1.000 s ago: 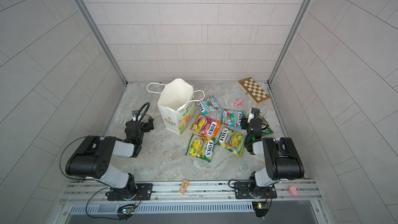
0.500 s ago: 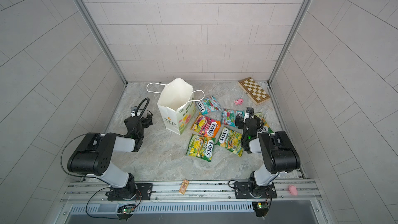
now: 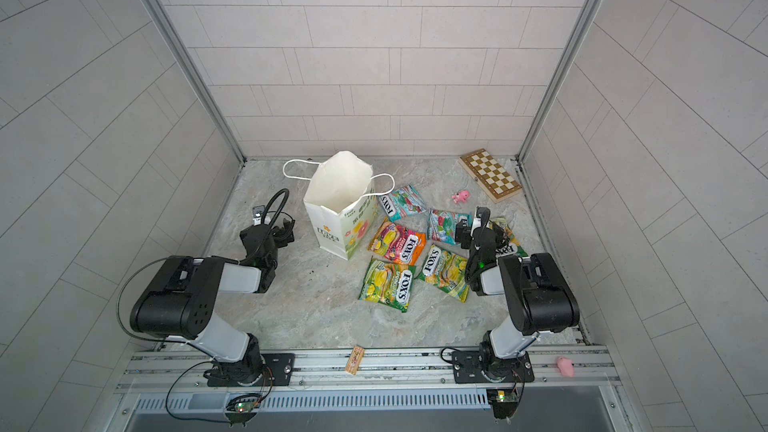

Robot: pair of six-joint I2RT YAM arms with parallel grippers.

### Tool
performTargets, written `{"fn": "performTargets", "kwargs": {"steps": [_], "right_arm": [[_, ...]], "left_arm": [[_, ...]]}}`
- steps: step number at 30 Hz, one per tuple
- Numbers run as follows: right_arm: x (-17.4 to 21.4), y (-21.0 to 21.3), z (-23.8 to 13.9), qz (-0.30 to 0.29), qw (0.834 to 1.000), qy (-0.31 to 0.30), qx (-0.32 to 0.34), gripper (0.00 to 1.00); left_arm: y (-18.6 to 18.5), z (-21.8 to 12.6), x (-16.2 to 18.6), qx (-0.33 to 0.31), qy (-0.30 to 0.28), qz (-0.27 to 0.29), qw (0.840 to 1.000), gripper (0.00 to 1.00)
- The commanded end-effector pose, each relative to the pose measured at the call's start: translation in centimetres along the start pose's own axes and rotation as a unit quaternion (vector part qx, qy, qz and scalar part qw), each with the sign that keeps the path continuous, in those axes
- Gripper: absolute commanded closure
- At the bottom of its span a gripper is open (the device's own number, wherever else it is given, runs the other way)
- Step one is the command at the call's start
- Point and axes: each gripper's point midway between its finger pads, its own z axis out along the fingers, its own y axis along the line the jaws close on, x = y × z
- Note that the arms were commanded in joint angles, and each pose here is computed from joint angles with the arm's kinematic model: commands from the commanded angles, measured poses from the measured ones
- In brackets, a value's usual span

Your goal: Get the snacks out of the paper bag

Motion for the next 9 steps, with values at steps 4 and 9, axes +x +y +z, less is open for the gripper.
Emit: {"fn": "performTargets", "kwargs": {"steps": [4,9], "right_arm": [[-0.30,-0.15,0.11,-0.009,1.000,-0.002,0.008,0.01],[-0.26,-0.13,0.10,-0.010,1.000,-0.002,0.008,0.01]], "left_arm": [[0.18,0.12,-0.49,-0.005,-0.006,-0.005,1.000,0.00],[0.06,0.08,-0.47,-0.001,-0.007,-0.004,1.000,0.00]]}}
